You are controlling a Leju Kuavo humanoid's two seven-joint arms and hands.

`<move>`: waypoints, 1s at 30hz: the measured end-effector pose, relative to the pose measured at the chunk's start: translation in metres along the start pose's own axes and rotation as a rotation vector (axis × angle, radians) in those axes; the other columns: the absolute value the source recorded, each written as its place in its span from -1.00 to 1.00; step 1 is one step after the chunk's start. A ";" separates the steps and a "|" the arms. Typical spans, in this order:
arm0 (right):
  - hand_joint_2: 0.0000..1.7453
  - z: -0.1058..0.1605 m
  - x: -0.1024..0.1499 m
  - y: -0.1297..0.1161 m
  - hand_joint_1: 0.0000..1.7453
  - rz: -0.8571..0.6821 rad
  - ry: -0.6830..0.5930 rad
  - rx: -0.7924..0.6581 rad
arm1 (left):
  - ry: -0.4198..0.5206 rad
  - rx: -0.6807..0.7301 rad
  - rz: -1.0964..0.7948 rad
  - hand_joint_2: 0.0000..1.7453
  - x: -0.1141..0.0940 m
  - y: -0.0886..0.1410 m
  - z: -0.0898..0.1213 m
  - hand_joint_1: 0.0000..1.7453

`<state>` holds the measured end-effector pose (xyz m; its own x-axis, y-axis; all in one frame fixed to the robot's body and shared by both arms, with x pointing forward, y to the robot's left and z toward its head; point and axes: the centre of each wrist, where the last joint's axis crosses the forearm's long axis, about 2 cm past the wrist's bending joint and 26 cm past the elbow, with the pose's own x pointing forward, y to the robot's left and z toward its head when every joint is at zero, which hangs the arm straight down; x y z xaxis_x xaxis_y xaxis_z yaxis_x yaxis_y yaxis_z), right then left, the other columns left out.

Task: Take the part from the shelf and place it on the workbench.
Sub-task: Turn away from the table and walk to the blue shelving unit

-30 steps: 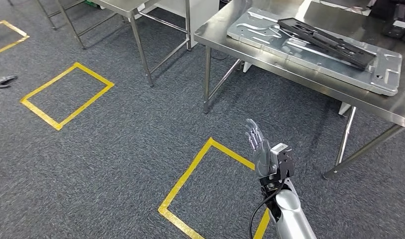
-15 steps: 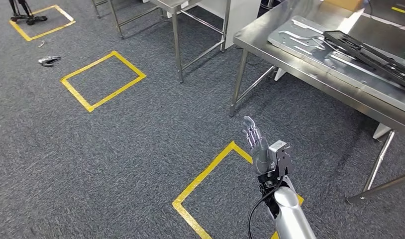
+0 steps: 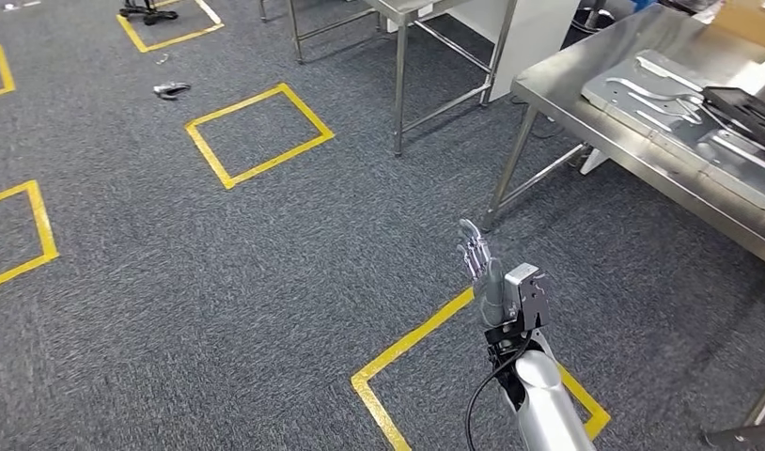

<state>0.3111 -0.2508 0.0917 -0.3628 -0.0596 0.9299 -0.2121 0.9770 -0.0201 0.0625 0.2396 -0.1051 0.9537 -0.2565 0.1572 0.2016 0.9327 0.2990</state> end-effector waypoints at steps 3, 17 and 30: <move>-1.00 0.000 0.000 0.000 -1.00 0.002 -0.001 0.003 | -0.002 0.003 -0.001 -1.00 0.001 0.000 0.000 -1.00; -1.00 0.004 -0.021 0.020 -1.00 -0.004 0.114 0.029 | 0.011 0.036 0.000 -1.00 -0.004 0.005 -0.002 -1.00; -1.00 0.143 -0.102 0.009 -1.00 0.060 0.995 -0.190 | 0.109 0.068 -0.033 -1.00 -0.023 0.018 -0.006 -1.00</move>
<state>0.2166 -0.2649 -0.0559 0.5707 0.1036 0.8146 -0.0394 0.9943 -0.0989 0.0450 0.2636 -0.1090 0.9661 -0.2545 0.0442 0.2214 0.9039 0.3659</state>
